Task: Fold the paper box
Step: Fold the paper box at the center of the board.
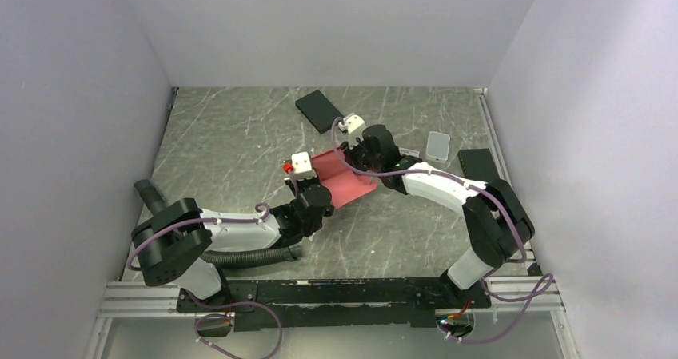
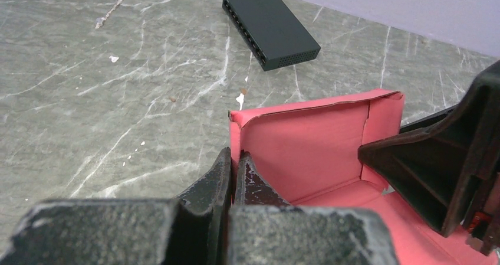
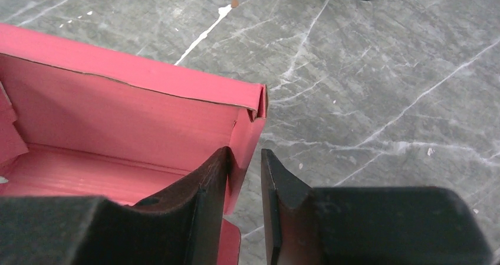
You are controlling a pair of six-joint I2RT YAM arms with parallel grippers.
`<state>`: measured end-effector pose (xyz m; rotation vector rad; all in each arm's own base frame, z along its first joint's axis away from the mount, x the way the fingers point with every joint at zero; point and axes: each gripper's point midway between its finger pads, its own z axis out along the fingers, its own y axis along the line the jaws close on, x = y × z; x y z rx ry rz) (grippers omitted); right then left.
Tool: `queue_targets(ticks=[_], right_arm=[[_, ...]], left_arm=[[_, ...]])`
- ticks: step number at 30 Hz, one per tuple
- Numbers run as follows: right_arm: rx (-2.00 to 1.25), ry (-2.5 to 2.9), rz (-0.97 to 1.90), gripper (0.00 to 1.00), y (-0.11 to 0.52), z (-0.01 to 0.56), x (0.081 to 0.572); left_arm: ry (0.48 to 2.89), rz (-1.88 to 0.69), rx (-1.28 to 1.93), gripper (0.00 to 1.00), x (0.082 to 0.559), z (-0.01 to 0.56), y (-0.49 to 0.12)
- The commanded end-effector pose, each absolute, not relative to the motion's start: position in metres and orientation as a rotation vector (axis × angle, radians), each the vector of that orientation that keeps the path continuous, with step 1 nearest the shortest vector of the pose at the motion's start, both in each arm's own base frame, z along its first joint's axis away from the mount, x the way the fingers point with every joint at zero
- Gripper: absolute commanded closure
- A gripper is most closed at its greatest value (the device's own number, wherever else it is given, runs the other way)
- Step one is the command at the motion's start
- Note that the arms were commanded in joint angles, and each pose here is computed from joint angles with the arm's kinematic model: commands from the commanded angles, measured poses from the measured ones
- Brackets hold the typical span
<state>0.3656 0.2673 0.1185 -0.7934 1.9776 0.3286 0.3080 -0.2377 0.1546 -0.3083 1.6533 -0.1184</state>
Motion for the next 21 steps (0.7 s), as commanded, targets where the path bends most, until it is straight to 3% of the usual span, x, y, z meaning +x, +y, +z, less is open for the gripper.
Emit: queue_targets(ticks=[1, 7, 14, 15, 16, 21], right_arm=[[-0.748, 1.927, 0.42, 0.69, 0.269, 0.152, 0.367], [-0.735, 1.912, 0.474, 0.61, 0.269, 0.164, 0.364], [-0.733, 1.91, 0.492, 0.59, 0.27, 0.168, 0.362], [-0.704, 1.818, 0.504, 0.59, 0.266, 0.209, 0.356], [-0.719, 1.899, 0.489, 0.61, 0.269, 0.174, 0.362], [-0.684, 1.924, 0.415, 0.7, 0.26, 0.167, 0.371]], left_arm=[[1.625, -0.13, -0.355, 1.0, 0.31, 0.166, -0.24], [1.631, -0.121, -0.35, 1.0, 0.311, 0.164, -0.243], [1.635, -0.119, -0.349, 1.0, 0.311, 0.163, -0.244], [1.635, -0.121, -0.35, 1.0, 0.311, 0.163, -0.244], [1.636, -0.122, -0.349, 1.0, 0.311, 0.163, -0.244], [1.635, -0.121, -0.352, 1.0, 0.311, 0.163, -0.244]])
